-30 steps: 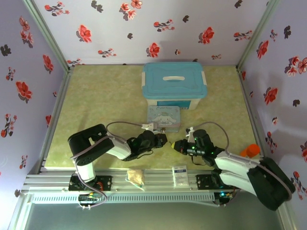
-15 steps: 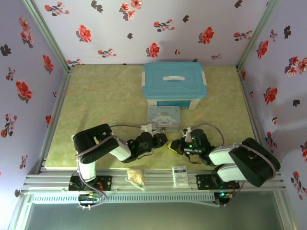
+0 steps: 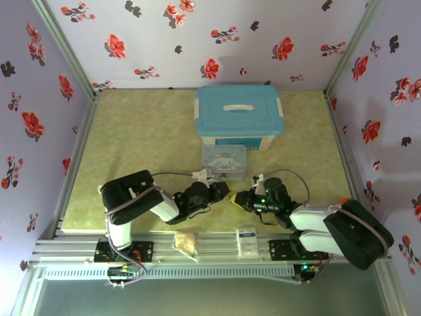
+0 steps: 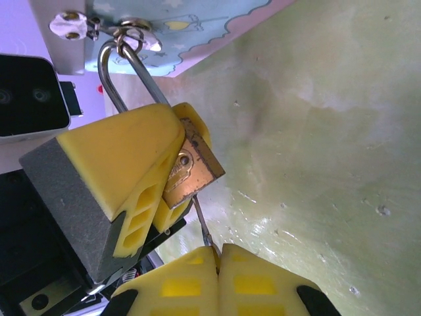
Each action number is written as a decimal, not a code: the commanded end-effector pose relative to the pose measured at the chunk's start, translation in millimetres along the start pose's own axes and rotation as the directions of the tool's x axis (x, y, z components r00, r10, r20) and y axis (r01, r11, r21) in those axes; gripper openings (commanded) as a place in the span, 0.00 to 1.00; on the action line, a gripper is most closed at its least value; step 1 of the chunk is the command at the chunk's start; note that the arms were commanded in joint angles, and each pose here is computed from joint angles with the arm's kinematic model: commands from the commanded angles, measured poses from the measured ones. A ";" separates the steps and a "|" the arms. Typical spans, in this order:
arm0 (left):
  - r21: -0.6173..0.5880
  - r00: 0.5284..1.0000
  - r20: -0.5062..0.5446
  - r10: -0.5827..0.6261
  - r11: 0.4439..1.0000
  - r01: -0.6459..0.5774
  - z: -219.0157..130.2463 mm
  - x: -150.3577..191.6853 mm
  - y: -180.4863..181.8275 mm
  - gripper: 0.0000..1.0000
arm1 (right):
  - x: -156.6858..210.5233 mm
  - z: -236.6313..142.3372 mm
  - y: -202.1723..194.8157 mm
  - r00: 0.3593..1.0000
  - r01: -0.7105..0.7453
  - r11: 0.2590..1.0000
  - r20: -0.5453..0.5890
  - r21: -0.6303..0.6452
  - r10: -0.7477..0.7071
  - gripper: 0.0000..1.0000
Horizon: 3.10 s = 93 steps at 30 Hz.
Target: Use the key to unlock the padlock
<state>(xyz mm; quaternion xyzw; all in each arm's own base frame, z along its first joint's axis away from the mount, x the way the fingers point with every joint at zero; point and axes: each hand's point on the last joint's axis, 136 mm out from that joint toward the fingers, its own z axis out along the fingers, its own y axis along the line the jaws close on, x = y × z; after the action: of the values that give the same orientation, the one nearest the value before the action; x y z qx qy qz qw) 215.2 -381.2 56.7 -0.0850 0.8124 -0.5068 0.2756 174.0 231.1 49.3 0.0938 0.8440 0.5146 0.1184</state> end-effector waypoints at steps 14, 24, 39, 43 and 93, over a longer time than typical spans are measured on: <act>0.135 0.993 0.054 -0.107 0.986 0.099 -0.4 -12.3 -24.9 0.05 | -36.8 -10.3 28.0 0.977 -0.051 0.986 0.198 -0.159 0.083 0.00; 0.143 0.988 0.065 -0.139 0.981 0.128 2.0 -16.1 -28.3 0.05 | -40.6 -15.3 35.8 0.969 -0.059 0.978 0.223 -0.201 0.105 0.00; 0.142 0.974 0.097 -0.205 0.971 0.191 9.6 -21.0 -27.7 0.06 | -55.2 -28.9 31.1 0.920 -0.123 0.972 0.344 -0.198 0.187 0.00; 0.149 0.961 0.115 -0.251 0.961 0.233 10.0 -25.8 -29.2 0.06 | -47.6 -28.1 25.7 0.917 -0.126 0.978 0.357 -0.165 0.179 0.00; 0.043 0.986 0.159 -0.045 0.998 0.038 -70.3 -38.3 -69.7 0.52 | -44.8 -63.2 105.3 0.845 0.325 0.926 0.499 -0.191 -0.193 0.00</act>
<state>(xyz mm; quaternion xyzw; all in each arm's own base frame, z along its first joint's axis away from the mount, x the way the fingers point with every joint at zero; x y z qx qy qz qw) 203.1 -332.7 151.4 -0.1483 0.7785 -0.5083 0.3370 197.2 206.0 130.5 0.1054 0.7658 0.5216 0.3612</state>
